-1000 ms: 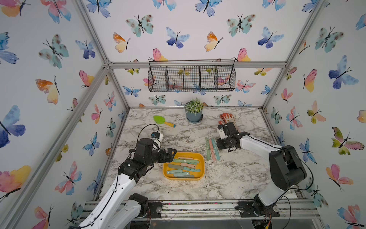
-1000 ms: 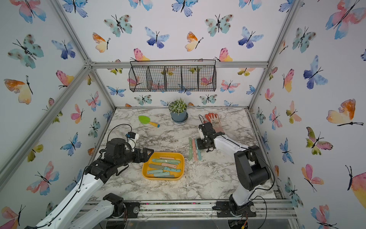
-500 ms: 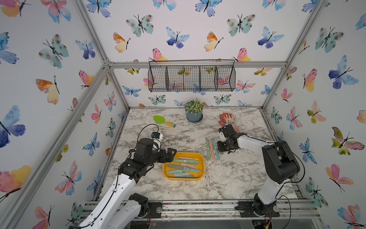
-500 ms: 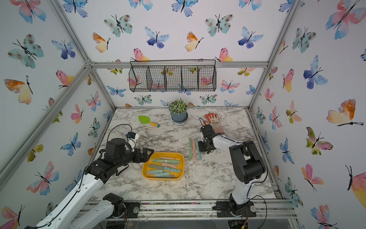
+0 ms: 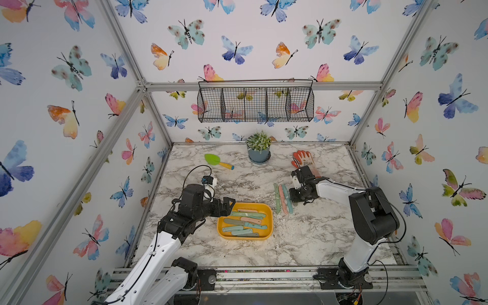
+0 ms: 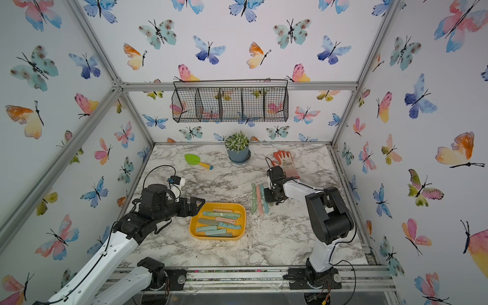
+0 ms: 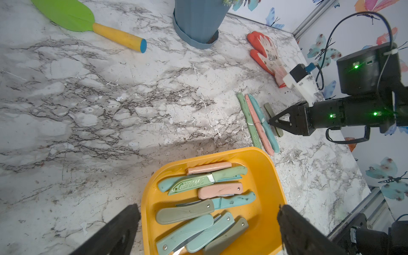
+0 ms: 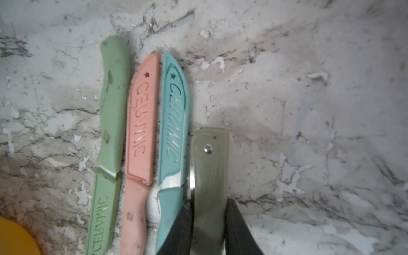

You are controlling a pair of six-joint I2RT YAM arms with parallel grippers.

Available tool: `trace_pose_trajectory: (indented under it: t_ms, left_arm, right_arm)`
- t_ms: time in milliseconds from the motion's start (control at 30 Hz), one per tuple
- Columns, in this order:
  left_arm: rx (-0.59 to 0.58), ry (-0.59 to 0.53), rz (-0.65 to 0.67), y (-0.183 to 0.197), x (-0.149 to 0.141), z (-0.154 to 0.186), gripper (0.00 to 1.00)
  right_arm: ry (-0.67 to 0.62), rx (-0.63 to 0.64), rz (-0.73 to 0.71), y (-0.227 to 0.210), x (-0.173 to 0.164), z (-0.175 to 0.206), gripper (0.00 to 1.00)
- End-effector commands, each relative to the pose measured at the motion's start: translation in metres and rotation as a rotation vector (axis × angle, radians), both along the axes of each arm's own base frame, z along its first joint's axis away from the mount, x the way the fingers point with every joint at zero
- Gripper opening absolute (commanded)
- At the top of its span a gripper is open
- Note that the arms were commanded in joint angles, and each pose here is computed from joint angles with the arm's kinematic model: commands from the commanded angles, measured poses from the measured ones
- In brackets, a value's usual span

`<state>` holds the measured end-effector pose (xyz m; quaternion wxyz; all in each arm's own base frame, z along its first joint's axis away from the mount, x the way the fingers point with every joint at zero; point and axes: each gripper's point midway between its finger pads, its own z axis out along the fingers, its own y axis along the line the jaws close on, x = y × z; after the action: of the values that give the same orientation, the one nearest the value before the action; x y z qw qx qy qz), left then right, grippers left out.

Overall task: Take the fruit knife out of the storage box
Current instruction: Place the fruit knife at the center of the board.

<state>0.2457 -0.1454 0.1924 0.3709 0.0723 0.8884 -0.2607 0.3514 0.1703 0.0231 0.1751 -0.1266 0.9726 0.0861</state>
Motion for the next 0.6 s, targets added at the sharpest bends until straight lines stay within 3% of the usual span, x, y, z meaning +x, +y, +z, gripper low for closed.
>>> trace_pose_trajectory:
  t_ms: [0,433,567]
  left_arm:
    - [0.01,-0.019,0.0,0.001,-0.001,0.002,0.99]
    - [0.013,-0.021,0.006,0.002,0.0,0.003,0.98]
    - [0.016,-0.021,0.009,0.003,0.0,0.002,0.99]
  right_arm:
    - [0.029,-0.009,-0.018,-0.005,-0.003,-0.008,0.27]
    - [0.022,-0.006,-0.025,-0.005,-0.001,-0.004,0.32]
    - [-0.036,0.022,-0.026,-0.002,0.005,0.019,0.32]
